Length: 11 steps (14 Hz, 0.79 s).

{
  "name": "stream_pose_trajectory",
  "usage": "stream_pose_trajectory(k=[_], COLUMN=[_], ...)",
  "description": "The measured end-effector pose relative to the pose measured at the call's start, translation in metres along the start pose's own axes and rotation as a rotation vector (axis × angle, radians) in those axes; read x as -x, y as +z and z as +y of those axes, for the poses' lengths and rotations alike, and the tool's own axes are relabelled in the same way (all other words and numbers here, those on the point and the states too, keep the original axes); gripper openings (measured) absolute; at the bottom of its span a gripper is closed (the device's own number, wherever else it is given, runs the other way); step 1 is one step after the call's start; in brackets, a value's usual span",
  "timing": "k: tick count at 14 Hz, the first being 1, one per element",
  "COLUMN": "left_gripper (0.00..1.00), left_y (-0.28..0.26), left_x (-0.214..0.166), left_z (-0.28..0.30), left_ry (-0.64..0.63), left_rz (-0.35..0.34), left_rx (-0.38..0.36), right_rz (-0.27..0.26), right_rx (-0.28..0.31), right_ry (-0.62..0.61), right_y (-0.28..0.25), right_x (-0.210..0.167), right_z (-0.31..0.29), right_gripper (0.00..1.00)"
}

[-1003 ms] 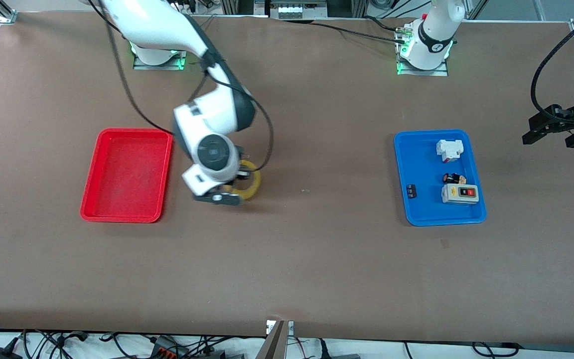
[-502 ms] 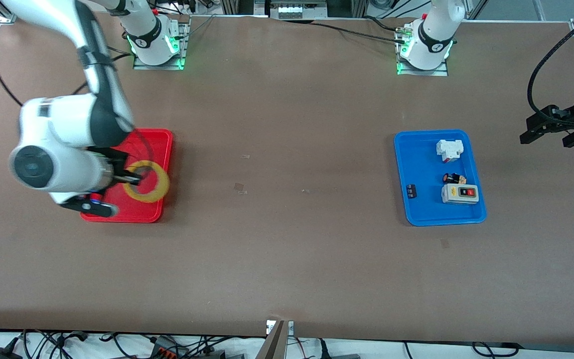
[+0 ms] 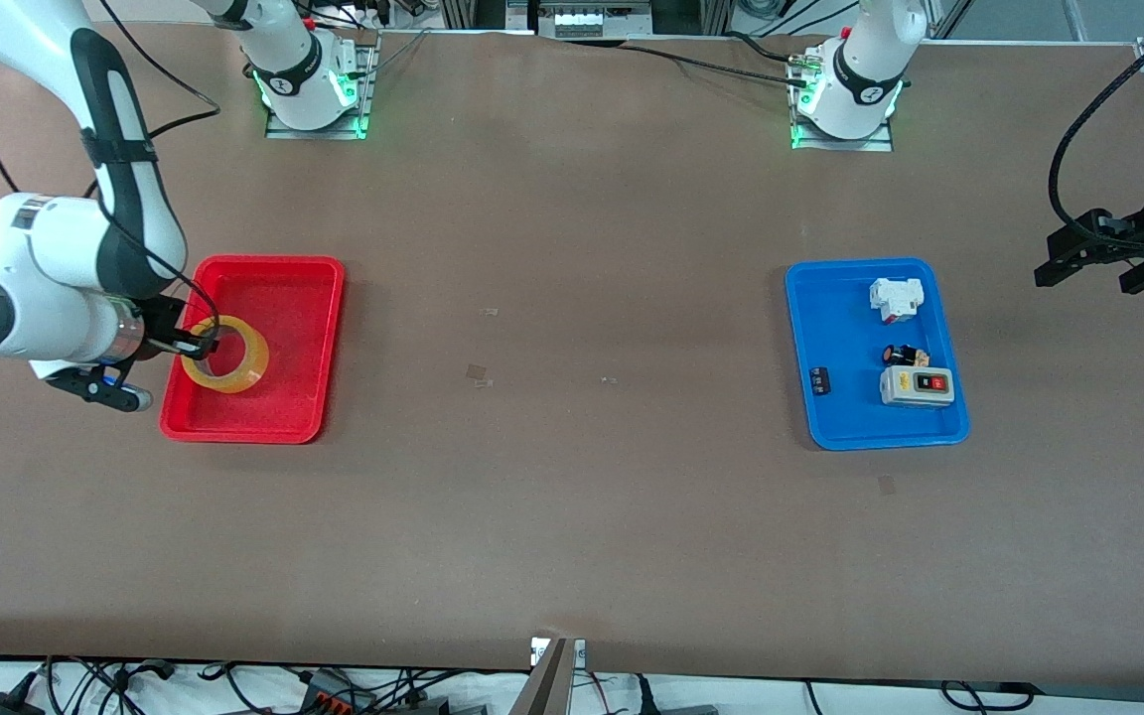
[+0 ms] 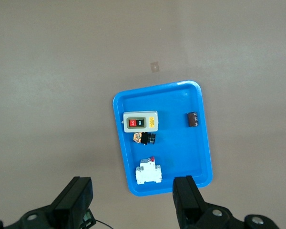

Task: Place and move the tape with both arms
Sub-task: 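Carry the tape with the right gripper over the red tray, then lower the tape into the red tray and open the right gripper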

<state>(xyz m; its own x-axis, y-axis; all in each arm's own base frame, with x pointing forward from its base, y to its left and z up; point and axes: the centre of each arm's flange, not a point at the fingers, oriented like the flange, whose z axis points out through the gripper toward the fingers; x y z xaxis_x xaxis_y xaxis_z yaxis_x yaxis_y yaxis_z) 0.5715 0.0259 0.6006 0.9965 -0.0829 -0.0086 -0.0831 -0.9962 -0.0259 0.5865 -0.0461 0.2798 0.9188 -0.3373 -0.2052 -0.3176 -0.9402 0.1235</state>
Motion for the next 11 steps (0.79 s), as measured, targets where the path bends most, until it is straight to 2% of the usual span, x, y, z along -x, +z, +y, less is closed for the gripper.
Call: stream_pose_trajectory(k=[3, 5, 9, 11], left_gripper=[1.00, 1.00, 1.00, 1.00], left_y=[-0.004, -0.008, -0.013, -0.018], left_x=[0.009, 0.013, 0.021, 0.022], left_z=[0.005, 0.008, 0.009, 0.009], left_ry=[-0.007, -0.013, -0.042, -0.060], left_rz=[-0.038, -0.041, -0.078, -0.073], left_rx=[0.004, 0.005, 0.015, 0.015], right_rz=[-0.012, -0.017, -0.031, -0.012], right_rx=[-0.012, -0.021, -0.025, -0.026], right_ry=[-0.026, -0.093, -0.222, -0.264], right_y=[0.026, 0.026, 0.033, 0.037], right_x=[0.012, 0.018, 0.029, 0.032], right_z=[0.027, 0.037, 0.033, 0.016], right_gripper=[0.22, 0.22, 0.22, 0.22])
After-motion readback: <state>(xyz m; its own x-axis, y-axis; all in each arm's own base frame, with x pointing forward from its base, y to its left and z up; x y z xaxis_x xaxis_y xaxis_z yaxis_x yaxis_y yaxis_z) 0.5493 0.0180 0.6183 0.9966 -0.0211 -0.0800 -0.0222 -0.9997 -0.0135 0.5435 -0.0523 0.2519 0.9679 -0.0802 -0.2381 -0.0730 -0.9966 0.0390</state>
